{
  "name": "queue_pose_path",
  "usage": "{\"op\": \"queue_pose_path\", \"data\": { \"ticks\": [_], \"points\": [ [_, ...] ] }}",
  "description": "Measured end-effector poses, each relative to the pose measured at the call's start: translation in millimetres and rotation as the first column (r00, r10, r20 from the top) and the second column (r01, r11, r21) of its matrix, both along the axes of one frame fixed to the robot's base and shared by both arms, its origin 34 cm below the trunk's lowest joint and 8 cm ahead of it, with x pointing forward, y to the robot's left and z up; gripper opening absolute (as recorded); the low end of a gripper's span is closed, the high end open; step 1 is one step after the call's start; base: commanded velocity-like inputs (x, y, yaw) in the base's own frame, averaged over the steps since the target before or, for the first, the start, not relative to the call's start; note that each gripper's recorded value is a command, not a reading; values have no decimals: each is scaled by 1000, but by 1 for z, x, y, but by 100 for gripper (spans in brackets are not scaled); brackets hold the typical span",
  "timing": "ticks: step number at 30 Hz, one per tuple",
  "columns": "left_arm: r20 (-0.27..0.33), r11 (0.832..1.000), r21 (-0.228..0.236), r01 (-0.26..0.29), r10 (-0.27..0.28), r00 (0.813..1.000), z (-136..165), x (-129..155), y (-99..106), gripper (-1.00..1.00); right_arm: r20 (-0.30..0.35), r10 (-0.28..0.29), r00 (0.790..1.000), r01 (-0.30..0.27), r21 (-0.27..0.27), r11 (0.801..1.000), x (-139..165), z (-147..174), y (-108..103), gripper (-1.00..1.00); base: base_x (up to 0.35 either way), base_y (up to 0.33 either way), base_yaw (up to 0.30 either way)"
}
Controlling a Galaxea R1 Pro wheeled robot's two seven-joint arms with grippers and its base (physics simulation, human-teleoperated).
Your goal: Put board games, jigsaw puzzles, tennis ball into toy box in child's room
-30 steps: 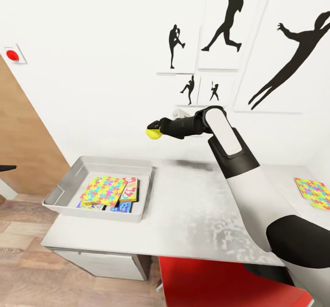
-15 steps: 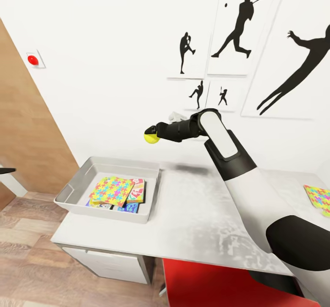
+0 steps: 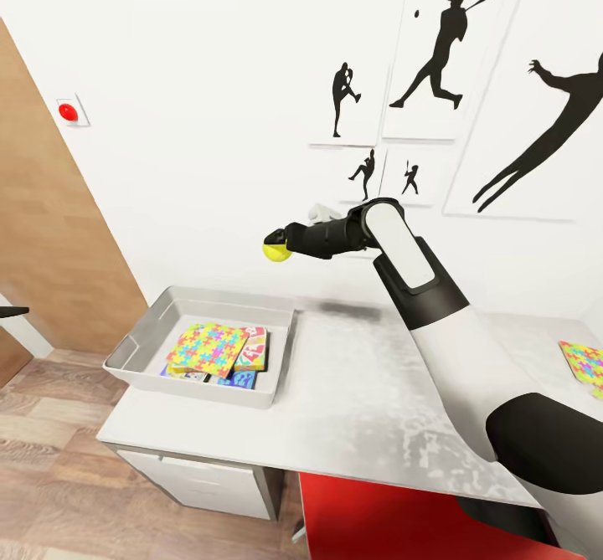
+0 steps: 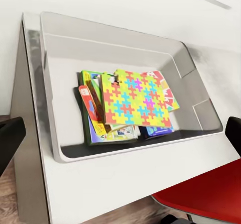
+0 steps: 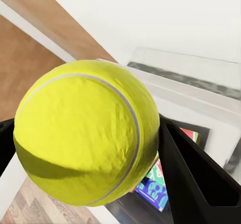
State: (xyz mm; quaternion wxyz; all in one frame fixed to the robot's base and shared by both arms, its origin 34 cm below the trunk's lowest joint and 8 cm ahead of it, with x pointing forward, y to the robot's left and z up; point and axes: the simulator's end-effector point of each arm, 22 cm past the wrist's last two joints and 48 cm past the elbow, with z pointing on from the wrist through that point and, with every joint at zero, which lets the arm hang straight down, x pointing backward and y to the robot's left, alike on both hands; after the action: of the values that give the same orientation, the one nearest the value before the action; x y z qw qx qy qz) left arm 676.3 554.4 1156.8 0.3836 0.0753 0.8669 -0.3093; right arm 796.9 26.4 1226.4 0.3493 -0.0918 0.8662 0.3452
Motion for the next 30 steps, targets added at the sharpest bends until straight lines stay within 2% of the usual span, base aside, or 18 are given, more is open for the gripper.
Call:
{"op": "queue_pose_path", "data": {
  "ticks": [15,25,30],
  "points": [
    [0,1000,-2,-2,2,1000,-1,-1,1,100,2,0,1000,0,-2,1000,0,0,0,-100,-28,25,4],
    [12,1000,-3,-3,3,1000,3,-5,3,100,15,0,1000,0,-3,1000,-4,9,0,-100,-1,175,128],
    [20,1000,-3,-3,4,1000,7,-6,3,100,22,0,1000,0,-3,1000,-5,14,0,-100,0,55,163]
  ]
}}
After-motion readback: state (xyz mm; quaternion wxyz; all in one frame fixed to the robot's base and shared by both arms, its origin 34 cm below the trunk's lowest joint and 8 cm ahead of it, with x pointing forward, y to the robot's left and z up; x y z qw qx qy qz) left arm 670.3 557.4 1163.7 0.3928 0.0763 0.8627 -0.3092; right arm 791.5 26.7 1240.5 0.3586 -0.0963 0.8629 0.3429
